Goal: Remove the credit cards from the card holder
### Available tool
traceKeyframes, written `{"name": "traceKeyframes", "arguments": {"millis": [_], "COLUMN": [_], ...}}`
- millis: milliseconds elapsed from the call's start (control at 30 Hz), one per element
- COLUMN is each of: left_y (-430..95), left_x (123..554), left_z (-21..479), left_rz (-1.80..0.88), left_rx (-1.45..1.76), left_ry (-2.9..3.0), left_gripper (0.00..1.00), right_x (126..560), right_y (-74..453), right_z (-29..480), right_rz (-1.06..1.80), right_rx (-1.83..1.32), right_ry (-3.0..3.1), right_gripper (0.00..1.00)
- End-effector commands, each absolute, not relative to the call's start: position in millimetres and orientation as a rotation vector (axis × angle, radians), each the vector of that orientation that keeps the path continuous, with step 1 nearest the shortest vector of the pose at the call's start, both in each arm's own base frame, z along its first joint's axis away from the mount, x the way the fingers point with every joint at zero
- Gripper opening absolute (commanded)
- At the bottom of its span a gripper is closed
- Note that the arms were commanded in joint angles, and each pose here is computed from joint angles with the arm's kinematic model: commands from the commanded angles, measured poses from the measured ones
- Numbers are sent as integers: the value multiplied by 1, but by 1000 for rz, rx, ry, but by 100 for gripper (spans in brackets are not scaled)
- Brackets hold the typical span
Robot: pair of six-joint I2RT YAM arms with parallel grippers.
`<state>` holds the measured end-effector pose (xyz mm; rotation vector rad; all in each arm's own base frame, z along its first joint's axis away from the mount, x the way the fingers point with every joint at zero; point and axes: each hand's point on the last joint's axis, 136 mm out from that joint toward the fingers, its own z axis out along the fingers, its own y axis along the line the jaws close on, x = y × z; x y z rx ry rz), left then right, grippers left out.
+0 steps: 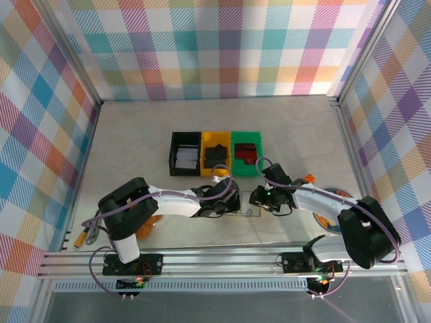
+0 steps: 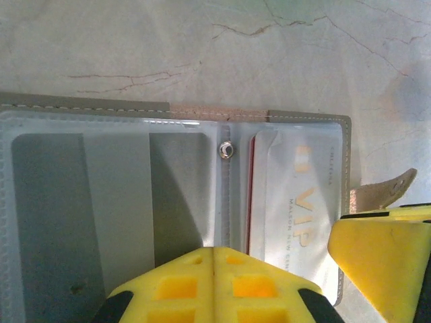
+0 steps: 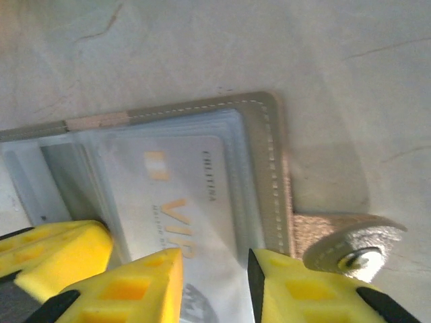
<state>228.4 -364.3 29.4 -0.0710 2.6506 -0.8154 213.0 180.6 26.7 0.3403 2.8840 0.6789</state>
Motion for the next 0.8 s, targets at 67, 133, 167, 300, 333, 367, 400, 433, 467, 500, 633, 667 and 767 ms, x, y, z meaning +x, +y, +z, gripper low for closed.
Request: {"name": "traceKeyframes", "arguments": {"millis": [67, 133, 167, 300, 333, 367, 400, 433, 467, 500, 633, 667, 767], "left_y": [-366, -367, -367, -374, -375, -378, -380, -381, -383, -385, -389, -389, -390], "left_x": [229, 230, 229, 228, 228, 228, 228, 228, 228, 228, 228, 228, 229], "left_z": [41, 46, 46, 48, 46, 48, 48, 48, 49, 50, 52, 52, 53], "left_rz": [-864, -878, -881, -922, -929, -950, -960, -971, -988, -997, -1029, -1025, -1028], "left_rx": [-61, -63, -66, -69, -75, -78, -85, -89, -89, -90, -97, -96, -95], "left_ry": [2644, 2638, 2639, 2647, 2652, 2647, 2646, 2648, 2643, 2644, 2635, 2638, 2635], "left_gripper": [3, 4, 5, 6, 6, 6, 7, 7, 8, 9, 11, 11, 12], "right_x": [206, 206, 207, 206, 206, 206, 206, 207, 206, 206, 206, 206, 205], "right_y": [164, 161, 162, 162, 162, 162, 163, 164, 165, 167, 169, 169, 168], "right_z": [25, 27, 28, 24, 22, 20, 19, 17, 15, 14, 8, 7, 3], "right_rz": [574, 565, 576, 564, 561, 565, 570, 583, 587, 595, 609, 606, 596], "right_rx": [349, 348, 345, 339, 341, 347, 348, 346, 346, 344, 349, 349, 356], "right_ry": [2922, 2907, 2900, 2919, 2922, 2923, 2924, 2926, 2932, 2937, 2949, 2950, 2960], "right_gripper": [32, 32, 32, 28, 28, 28, 27, 27, 27, 27, 25, 25, 24]}}
